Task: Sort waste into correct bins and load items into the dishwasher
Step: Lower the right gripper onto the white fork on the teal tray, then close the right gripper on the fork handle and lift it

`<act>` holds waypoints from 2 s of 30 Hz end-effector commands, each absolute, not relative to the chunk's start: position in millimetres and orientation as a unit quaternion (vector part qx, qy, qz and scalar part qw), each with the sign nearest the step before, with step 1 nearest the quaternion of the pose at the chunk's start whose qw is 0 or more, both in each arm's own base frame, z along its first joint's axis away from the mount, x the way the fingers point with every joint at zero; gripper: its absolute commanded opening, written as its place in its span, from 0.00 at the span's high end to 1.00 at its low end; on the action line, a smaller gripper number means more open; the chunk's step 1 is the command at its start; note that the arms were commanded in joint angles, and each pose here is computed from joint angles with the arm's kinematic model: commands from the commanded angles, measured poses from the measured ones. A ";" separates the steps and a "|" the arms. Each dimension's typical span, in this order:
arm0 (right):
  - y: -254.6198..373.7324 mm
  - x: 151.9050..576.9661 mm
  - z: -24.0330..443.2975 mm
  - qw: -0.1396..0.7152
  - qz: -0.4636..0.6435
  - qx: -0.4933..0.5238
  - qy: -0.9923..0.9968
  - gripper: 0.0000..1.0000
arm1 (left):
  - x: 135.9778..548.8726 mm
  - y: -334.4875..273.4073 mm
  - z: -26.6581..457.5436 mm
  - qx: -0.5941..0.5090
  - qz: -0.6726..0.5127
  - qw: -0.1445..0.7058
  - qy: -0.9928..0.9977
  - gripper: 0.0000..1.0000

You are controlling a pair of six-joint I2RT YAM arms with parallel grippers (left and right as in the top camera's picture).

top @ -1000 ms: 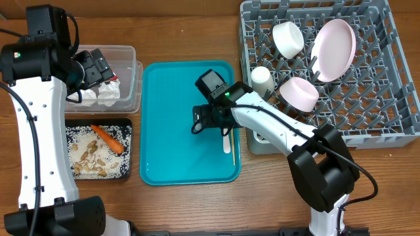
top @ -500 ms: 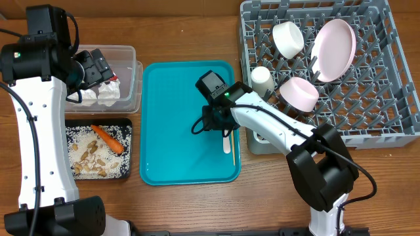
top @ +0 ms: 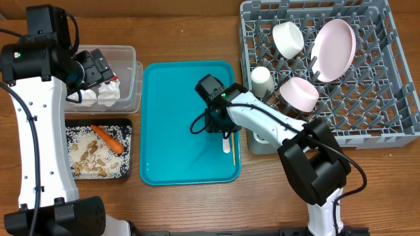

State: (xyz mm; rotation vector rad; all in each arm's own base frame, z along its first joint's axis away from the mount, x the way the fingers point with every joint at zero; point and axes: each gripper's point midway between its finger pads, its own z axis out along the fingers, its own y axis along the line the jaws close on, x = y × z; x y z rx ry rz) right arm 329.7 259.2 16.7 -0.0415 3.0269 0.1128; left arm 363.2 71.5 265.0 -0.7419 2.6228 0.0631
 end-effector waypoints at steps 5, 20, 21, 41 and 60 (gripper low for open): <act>258.0 326.4 5.6 0.045 0.028 -0.013 0.999 0.57 | 363.0 71.4 273.1 -0.257 0.026 0.217 0.941 0.00; 262.5 318.0 5.1 0.035 0.028 -0.048 0.998 0.66 | 363.0 71.4 273.1 -0.257 0.026 0.217 0.941 0.00; 263.3 317.7 5.1 0.036 0.028 -0.049 0.998 0.69 | 363.0 71.3 273.1 -0.257 0.026 0.217 0.941 0.00; 269.9 324.8 15.0 0.045 0.038 -0.049 0.997 0.96 | 363.0 71.4 273.1 -0.257 0.026 0.217 0.941 0.00; 289.3 349.3 99.4 0.093 0.067 -0.089 0.989 0.96 | 363.0 71.4 273.1 -0.257 0.026 0.217 0.941 0.00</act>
